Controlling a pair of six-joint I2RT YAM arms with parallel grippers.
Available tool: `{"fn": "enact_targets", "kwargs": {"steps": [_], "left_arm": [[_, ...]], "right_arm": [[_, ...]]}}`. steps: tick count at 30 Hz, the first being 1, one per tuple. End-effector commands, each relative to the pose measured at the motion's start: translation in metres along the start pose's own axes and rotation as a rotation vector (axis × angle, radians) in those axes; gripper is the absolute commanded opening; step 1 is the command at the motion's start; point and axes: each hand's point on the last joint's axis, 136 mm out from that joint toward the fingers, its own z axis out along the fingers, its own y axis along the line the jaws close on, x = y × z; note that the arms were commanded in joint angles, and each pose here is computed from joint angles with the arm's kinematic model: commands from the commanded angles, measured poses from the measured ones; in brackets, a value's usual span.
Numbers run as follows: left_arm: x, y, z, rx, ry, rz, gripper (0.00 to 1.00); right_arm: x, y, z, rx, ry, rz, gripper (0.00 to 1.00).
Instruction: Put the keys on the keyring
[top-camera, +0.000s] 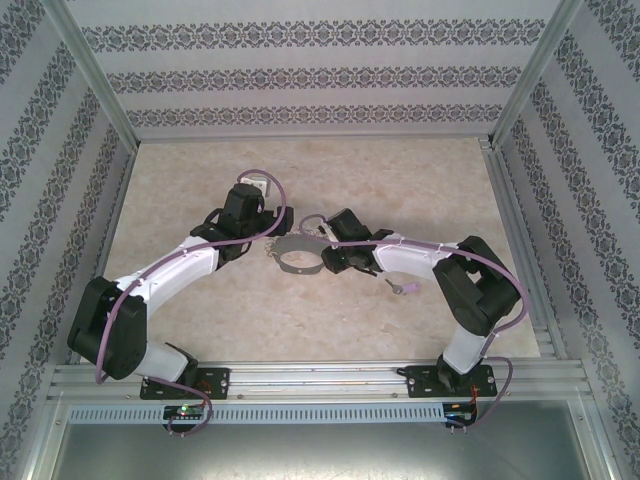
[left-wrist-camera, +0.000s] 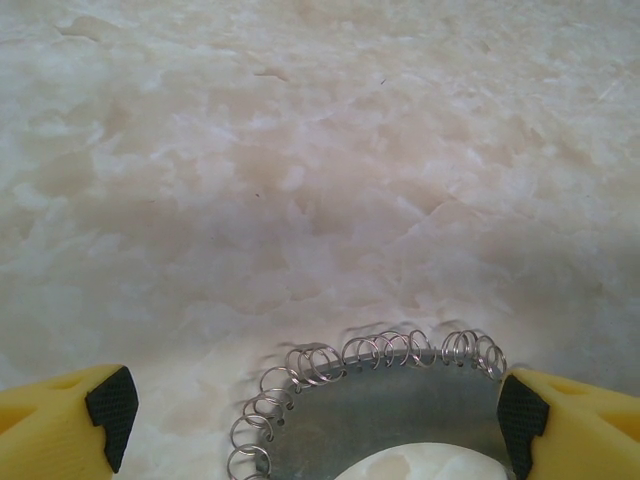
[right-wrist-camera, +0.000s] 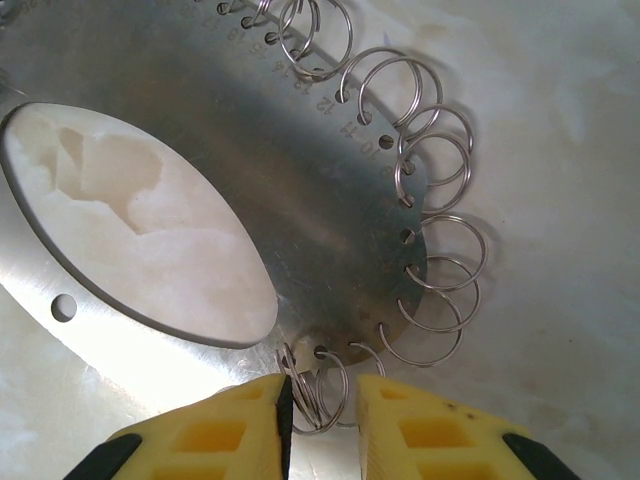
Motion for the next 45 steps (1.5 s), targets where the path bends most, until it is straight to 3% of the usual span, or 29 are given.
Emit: {"fn": "enact_targets", "kwargs": {"steps": [1,13,22,30,45], "left_arm": [[-0.004,0.003,0.003,0.005,-0.020,-0.026,0.94],[-0.002,0.003,0.004,0.012,-0.018,-0.041,0.96],[-0.003,0.002,0.004,0.019,-0.020,-0.042,0.98],[-0.007,-0.001,0.000,0.039,-0.042,-0.061,1.00],[-0.024,-0.020,-0.017,0.182,-0.123,-0.162,0.99]], "right_arm": [[-0.004,0.006,0.004,0.002,0.006,-0.025,0.24],[-0.002,0.009,0.007,-0.005,0.013,-0.028,0.19],[-0.004,0.011,0.006,-0.009,0.008,-0.031,0.00],[-0.012,0.013,-0.006,-0.016,-0.027,-0.038,0.00],[-0.038,0.015,-0.047,-0.110,-0.213,-0.003,0.00]]}}
